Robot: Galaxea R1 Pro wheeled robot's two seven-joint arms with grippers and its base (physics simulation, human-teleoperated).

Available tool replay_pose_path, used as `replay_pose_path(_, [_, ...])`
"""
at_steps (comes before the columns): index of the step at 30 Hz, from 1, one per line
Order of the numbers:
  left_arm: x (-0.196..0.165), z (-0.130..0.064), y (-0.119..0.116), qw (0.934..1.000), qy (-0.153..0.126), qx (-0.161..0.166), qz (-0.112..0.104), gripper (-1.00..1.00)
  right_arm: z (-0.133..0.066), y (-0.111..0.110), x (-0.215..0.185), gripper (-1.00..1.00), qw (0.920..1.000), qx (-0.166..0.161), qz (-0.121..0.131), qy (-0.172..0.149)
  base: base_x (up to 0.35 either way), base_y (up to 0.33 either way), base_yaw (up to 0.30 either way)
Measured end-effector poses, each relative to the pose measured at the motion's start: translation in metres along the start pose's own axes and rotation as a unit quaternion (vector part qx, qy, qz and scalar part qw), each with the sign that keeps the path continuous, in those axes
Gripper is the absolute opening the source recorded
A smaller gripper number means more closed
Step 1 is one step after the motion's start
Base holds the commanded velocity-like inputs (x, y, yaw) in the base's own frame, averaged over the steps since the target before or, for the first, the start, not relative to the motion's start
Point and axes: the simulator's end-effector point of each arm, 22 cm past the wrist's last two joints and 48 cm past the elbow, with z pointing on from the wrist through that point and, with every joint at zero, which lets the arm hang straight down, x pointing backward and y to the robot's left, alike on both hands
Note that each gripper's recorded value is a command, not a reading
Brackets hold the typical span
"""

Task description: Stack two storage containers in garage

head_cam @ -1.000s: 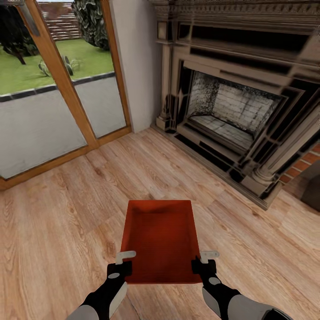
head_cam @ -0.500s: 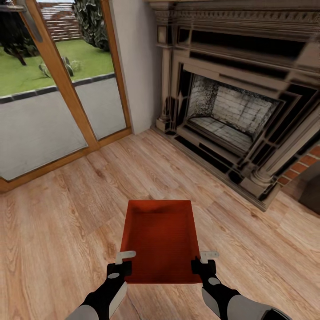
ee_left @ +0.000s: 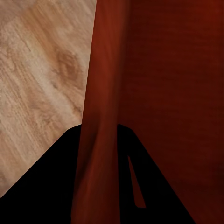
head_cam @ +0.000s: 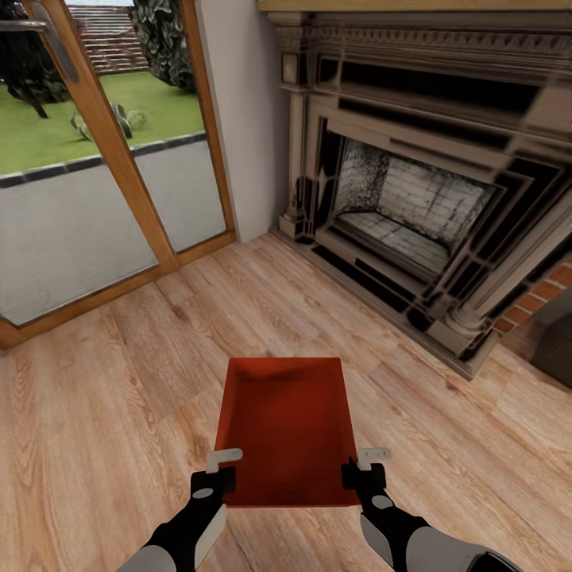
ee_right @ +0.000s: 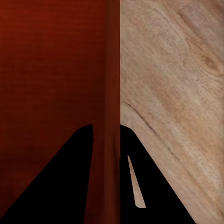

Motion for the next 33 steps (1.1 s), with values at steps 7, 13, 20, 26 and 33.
replay_pose_path(7, [-0.005, -0.011, 0.001, 1.0000, 0.000, 0.000, 0.000, -1.00, -0.009, -0.001, -0.007, -1.00, 1.0000, 0.000, -0.001, 0.000, 0.000, 0.000, 0.000])
replay_pose_path(13, [-0.009, -0.019, 0.002, 1.0000, 0.000, 0.000, 0.000, -1.00, -0.018, -0.002, -0.013, -1.00, 1.0000, 0.000, -0.002, 0.000, 0.000, 0.000, 0.000])
replay_pose_path(20, [-0.014, -0.030, 0.003, 1.0000, 0.000, 0.000, 0.000, -1.00, -0.027, -0.002, -0.019, -1.00, 1.0000, 0.000, -0.001, -0.001, 0.000, 0.000, 0.000])
replay_pose_path(26, [-0.018, -0.038, 0.004, 1.0000, 0.000, 0.000, 0.000, -1.00, -0.035, -0.003, -0.024, -1.00, 1.0000, 0.000, -0.001, -0.001, 0.000, 0.000, 0.000])
replay_pose_path(33, [-0.022, -0.048, 0.005, 1.0000, 0.000, 0.000, 0.000, -1.00, -0.044, -0.004, -0.030, -1.00, 1.0000, 0.000, -0.002, 0.000, 0.000, 0.000, 0.000])
